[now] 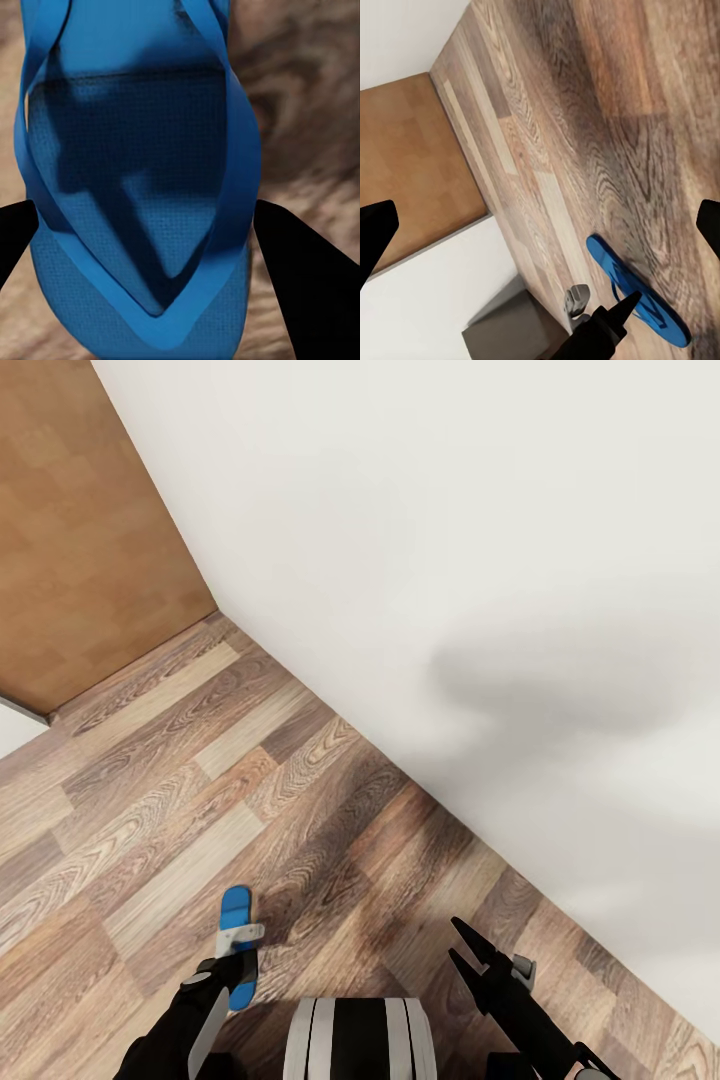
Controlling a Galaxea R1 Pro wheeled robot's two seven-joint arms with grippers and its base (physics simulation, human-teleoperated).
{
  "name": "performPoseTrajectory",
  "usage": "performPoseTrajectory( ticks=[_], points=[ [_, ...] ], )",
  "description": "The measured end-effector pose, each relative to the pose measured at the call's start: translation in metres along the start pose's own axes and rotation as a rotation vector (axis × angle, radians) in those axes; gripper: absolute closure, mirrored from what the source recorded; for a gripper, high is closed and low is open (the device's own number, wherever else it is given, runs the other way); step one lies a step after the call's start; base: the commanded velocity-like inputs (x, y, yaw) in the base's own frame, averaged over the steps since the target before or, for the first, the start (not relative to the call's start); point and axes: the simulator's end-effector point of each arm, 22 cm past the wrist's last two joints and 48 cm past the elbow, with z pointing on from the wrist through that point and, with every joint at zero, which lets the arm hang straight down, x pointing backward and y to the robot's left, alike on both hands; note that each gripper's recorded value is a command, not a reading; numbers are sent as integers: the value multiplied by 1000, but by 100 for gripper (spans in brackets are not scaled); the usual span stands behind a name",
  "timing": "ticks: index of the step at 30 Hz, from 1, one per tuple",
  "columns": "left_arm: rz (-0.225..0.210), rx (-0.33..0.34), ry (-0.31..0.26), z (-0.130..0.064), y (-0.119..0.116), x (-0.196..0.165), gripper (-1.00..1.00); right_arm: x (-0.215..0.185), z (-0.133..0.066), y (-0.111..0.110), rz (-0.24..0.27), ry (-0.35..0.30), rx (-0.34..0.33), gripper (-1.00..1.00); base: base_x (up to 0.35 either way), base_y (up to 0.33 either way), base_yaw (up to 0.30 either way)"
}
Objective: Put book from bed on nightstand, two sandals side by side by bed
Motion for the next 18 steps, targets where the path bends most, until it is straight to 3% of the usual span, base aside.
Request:
performPoseTrajectory(
  ticks=[18],
  points=[
    [0, 3, -13, -5, -1, -7, 100, -1, -1, 7, -9, -3, -13, -100, 0, 0, 0]
  ],
)
